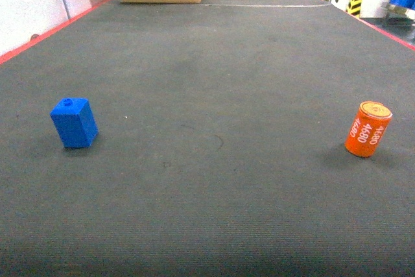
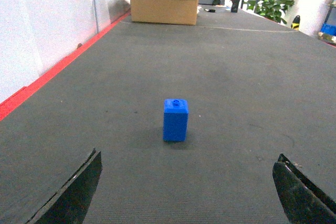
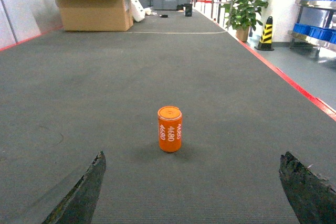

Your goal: Sort blue parts and orange caps into right shelf containers

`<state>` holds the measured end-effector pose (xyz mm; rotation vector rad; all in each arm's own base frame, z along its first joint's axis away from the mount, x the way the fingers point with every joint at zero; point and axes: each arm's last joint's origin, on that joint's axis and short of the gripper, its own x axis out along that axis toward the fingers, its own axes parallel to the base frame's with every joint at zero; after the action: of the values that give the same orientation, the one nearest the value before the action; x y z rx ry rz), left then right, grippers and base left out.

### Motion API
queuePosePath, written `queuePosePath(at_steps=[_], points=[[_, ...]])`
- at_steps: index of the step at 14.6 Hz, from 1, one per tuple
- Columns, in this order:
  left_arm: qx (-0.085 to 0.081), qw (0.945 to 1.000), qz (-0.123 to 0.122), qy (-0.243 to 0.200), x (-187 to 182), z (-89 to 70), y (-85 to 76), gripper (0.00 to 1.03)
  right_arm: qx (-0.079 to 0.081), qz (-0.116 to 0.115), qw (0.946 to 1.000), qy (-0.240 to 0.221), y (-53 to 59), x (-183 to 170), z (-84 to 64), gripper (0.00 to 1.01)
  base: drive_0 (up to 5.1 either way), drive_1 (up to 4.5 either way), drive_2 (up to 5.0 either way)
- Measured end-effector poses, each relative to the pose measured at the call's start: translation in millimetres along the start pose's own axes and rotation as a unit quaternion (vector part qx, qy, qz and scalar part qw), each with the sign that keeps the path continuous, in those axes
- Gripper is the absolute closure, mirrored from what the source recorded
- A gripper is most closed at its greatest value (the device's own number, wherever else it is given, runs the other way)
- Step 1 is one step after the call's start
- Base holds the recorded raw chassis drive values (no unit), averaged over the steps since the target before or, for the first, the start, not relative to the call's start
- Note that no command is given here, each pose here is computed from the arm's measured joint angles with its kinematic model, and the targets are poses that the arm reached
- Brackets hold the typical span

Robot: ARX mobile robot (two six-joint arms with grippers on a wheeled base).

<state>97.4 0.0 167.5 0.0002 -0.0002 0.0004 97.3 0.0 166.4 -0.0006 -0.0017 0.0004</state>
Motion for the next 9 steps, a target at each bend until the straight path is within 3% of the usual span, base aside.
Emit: queuePosePath(at_steps=[9], points=[[0.000,1.0000,0.000,0.000,0.0,0.0,0.0,0.05,0.000,0.000,1.0000,0.000,0.0,0.0,-0.1,0.03,0.0,0.00,0.0]])
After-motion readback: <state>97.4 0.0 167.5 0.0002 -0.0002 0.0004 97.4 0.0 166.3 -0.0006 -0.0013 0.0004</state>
